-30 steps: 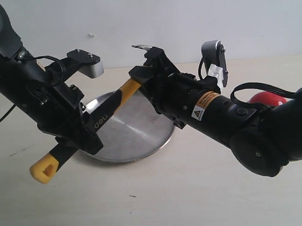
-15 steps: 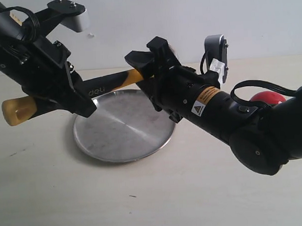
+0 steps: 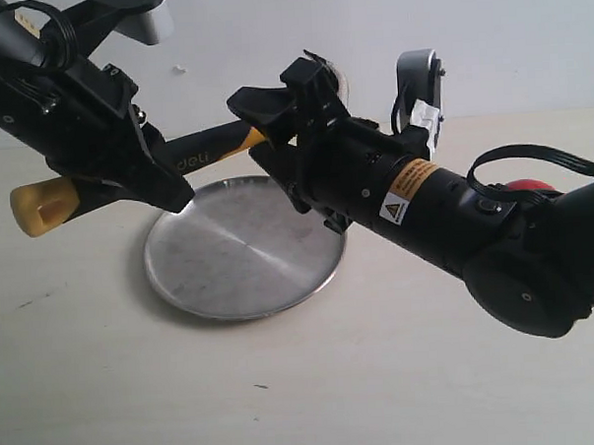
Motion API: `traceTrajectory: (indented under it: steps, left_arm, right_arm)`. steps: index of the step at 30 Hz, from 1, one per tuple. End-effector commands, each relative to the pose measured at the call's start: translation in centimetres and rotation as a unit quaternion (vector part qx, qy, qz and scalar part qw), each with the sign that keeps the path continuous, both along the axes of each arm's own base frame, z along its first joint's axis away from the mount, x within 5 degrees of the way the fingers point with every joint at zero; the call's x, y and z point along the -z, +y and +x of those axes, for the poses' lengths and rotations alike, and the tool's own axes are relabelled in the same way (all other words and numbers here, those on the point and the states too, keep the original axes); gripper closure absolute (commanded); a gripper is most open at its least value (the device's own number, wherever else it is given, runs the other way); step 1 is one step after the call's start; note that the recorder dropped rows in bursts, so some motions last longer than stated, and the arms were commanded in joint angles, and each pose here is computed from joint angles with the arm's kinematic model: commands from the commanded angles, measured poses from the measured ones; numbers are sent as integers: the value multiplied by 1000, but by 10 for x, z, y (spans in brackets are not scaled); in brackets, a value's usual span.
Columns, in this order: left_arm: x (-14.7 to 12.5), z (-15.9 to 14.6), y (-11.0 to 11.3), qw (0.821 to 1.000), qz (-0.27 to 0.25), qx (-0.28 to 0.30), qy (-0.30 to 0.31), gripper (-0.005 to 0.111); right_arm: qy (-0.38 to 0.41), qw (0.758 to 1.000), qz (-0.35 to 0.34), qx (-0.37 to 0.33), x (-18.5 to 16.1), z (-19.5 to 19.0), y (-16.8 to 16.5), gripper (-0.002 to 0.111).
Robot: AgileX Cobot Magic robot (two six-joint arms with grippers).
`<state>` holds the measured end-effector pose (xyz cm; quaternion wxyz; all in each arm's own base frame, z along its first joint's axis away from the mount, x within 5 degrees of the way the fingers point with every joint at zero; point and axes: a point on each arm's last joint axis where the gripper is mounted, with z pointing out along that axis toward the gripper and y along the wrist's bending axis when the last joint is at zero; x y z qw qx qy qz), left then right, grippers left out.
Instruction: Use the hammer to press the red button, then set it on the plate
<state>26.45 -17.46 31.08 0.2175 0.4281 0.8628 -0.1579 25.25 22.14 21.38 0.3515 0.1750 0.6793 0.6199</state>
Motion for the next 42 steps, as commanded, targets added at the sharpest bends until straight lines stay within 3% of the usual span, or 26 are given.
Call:
traceTrajectory:
  steps: [1, 7, 10, 15, 16, 21, 26, 29, 31, 34, 42]
  left_arm:
    - [-11, 2, -3, 999, -32, -21, -23, 107]
    - [-14, 4, -4, 998, -46, -40, -33, 107]
    - [-17, 6, -4, 996, -58, -55, -41, 107]
    - [-23, 3, -8, 993, -81, -71, -52, 107]
    - [-25, 1, -11, 992, -86, -67, -57, 107]
    - [-30, -5, -30, 988, -117, -59, -79, 107]
    - [-38, -10, -47, 979, -165, -60, -108, 107]
    - [-41, -12, -53, 975, -181, -58, -120, 107]
    - [-41, -13, -56, 973, -185, -57, -124, 107]
    - [-42, -15, -59, 972, -191, -55, -128, 107]
    - [-42, -15, -59, 971, -195, -58, -123, 107]
  right_arm:
    - [-15, 1000, 5, -15, -4, -9, -4, 51]
    - [-16, 1000, -26, -6, 12, -28, -21, 58]
    - [-37, 997, -70, -19, 21, -45, -33, 73]
    - [-95, 977, -189, 2, 32, -73, -63, 109]
    - [-99, 971, -218, 20, 33, -76, -71, 108]
    - [-66, 890, -435, 119, 47, -93, -124, 108]
    - [-41, 812, -547, 198, 49, -108, -165, 108]
    - [-54, 797, -557, 226, 54, -123, -183, 108]
    - [-65, 801, -543, 243, 50, -126, -188, 108]
    - [-79, 778, -590, 200, 48, -135, -191, 108]
    - [-254, 815, -486, 185, 9, -169, -196, 108]
